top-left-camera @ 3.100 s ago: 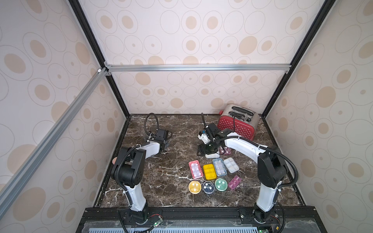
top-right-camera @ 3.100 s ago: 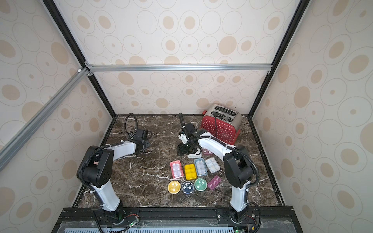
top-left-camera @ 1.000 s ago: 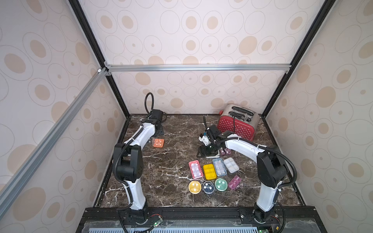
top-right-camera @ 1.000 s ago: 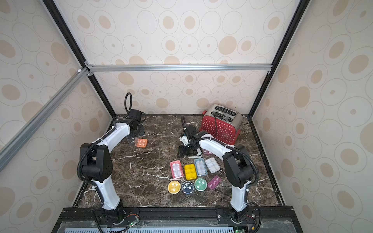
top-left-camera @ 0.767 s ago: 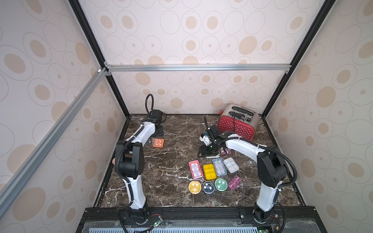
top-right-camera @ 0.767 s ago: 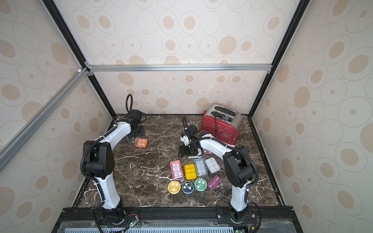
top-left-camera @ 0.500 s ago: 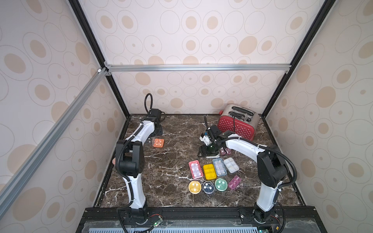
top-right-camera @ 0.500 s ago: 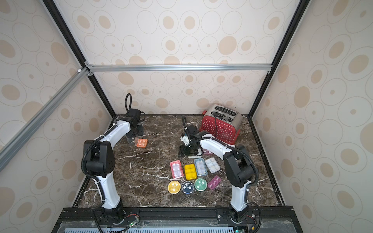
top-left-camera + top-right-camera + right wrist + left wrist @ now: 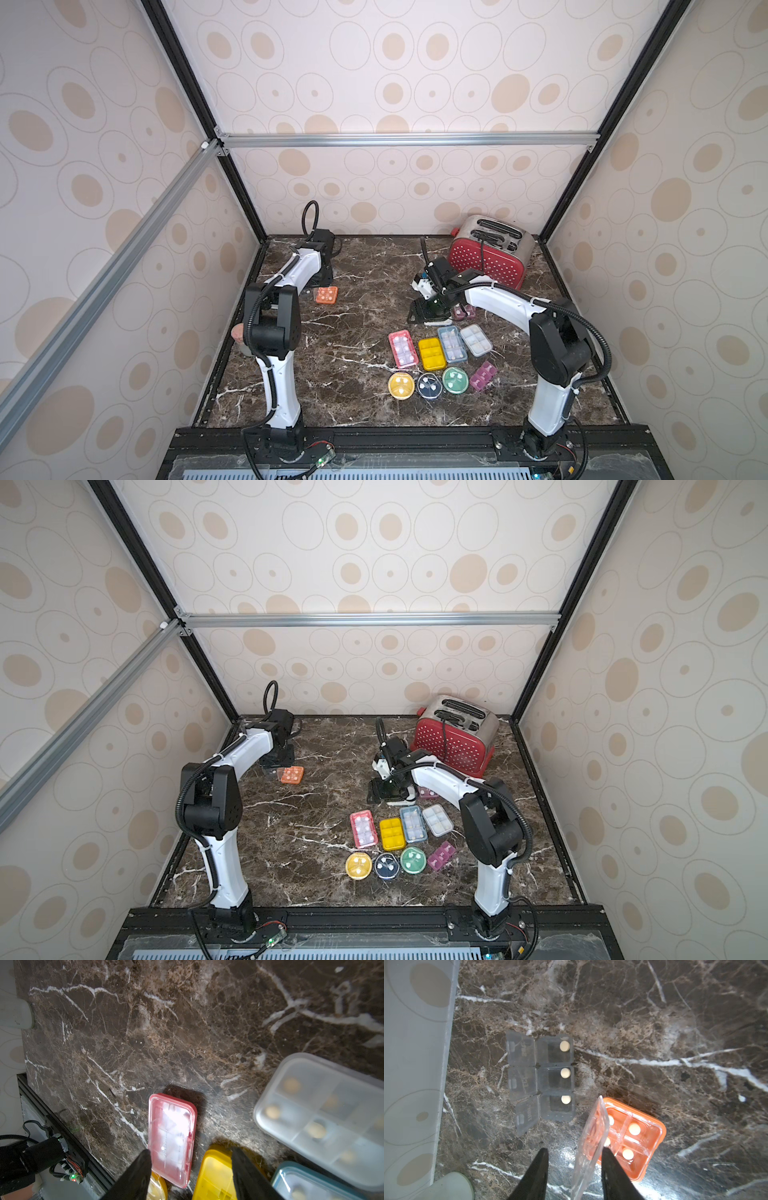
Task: Close pillboxes
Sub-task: Pick up the pillbox at the center of the board.
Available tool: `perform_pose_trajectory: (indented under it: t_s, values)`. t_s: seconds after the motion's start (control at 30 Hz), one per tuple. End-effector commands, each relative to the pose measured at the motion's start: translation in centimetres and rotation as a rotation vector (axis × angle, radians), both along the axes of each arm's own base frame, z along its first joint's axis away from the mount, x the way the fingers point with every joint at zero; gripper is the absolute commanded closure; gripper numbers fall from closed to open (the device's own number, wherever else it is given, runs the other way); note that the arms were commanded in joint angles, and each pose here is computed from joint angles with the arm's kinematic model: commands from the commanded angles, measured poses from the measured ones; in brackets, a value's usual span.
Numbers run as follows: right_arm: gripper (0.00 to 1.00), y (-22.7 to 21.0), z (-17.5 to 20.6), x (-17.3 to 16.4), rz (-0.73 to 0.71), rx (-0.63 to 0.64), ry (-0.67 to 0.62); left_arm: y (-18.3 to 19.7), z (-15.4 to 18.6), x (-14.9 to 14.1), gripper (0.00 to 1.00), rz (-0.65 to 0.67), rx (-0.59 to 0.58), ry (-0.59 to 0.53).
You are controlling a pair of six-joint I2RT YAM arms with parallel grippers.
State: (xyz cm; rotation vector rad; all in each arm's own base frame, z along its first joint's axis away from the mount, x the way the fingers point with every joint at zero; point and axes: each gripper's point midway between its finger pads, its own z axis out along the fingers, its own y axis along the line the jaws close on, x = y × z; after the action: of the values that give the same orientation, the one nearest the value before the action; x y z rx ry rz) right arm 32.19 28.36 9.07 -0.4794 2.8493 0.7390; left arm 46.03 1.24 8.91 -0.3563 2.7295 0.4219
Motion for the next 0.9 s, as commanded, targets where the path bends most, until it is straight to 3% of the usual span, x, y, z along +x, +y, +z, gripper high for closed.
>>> perform_pose_trajectory:
  t_s: [0.0,0.53,0.87]
  values:
    - [0.36,-0.56,0.61,-0.13,-0.013,-0.006,-0.011,0.92,0.58,-0.17,0.65,-0.004,0.046,0.027]
    - [0.36,-0.63,0.60,0.16,-0.017,-0.009,-0.011,0.79,0.00,-0.36,0.85,-0.006,0.038,0.045]
    - [0.36,-0.96,0.42,0.29,-0.031,-0.014,-0.012,0.66,-0.04,-0.27,0.90,-0.014,0.033,0.053]
